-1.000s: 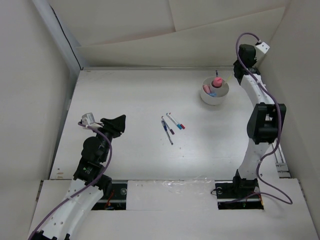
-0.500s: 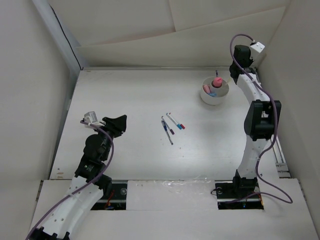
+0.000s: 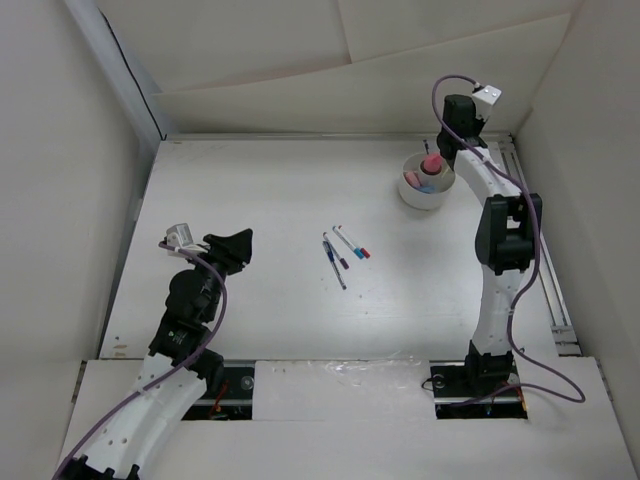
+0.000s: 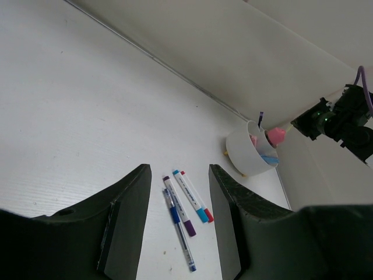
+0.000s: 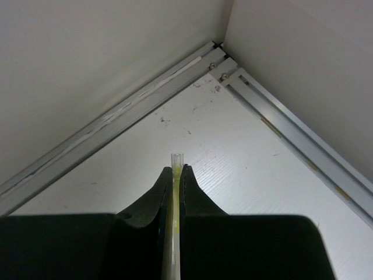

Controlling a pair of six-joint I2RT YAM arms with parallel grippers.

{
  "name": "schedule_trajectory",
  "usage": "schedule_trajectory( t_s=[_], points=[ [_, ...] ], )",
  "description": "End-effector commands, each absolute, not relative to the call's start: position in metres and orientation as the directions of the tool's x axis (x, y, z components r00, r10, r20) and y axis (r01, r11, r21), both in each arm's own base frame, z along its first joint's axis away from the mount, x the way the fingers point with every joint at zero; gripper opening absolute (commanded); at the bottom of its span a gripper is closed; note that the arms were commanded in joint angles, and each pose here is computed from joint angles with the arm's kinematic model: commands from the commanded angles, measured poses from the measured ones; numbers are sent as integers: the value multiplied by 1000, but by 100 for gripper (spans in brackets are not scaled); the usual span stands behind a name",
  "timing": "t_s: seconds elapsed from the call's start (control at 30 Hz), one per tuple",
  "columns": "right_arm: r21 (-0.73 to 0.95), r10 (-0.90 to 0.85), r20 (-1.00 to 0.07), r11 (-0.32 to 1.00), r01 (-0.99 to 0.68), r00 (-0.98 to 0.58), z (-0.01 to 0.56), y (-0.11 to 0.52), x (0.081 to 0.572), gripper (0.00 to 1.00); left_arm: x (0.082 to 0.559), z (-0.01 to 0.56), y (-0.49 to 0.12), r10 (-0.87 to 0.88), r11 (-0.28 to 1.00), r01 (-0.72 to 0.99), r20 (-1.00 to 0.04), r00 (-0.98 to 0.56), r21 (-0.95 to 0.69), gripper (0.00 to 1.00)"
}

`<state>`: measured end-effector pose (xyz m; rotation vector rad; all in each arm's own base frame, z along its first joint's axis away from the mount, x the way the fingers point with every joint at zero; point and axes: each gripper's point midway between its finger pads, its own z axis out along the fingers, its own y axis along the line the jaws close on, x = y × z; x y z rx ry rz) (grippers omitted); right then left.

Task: Sort the stationery into containers
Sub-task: Place the pen in the storage box.

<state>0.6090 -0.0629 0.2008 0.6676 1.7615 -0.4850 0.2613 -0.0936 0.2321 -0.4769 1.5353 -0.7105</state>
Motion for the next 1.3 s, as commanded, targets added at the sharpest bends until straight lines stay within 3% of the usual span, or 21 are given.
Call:
schedule_trajectory(
  t_s=[0.0, 0.23, 0.43, 0.8, 1.27],
  points=[
    [70, 169, -982, 729, 681, -79, 247, -66, 616, 0, 262, 248, -94, -684, 714, 151, -727, -58, -684, 41],
    [121, 180, -983, 727, 676, -18, 276, -68, 592, 0, 263, 250, -94, -686, 712, 156, -725, -51, -685, 41],
    [131, 160, -987, 732, 668, 19, 298, -68, 604, 0, 264, 248, -94, -684, 714, 151, -727, -58, -684, 41],
    [67, 129, -990, 756, 651, -48, 259, -43, 636, 0, 265, 246, -95, -681, 717, 145, -729, -64, -682, 41],
    [73, 122, -992, 790, 609, -39, 258, -3, 650, 0, 266, 246, -91, -683, 719, 131, -729, -51, -683, 41]
  ],
)
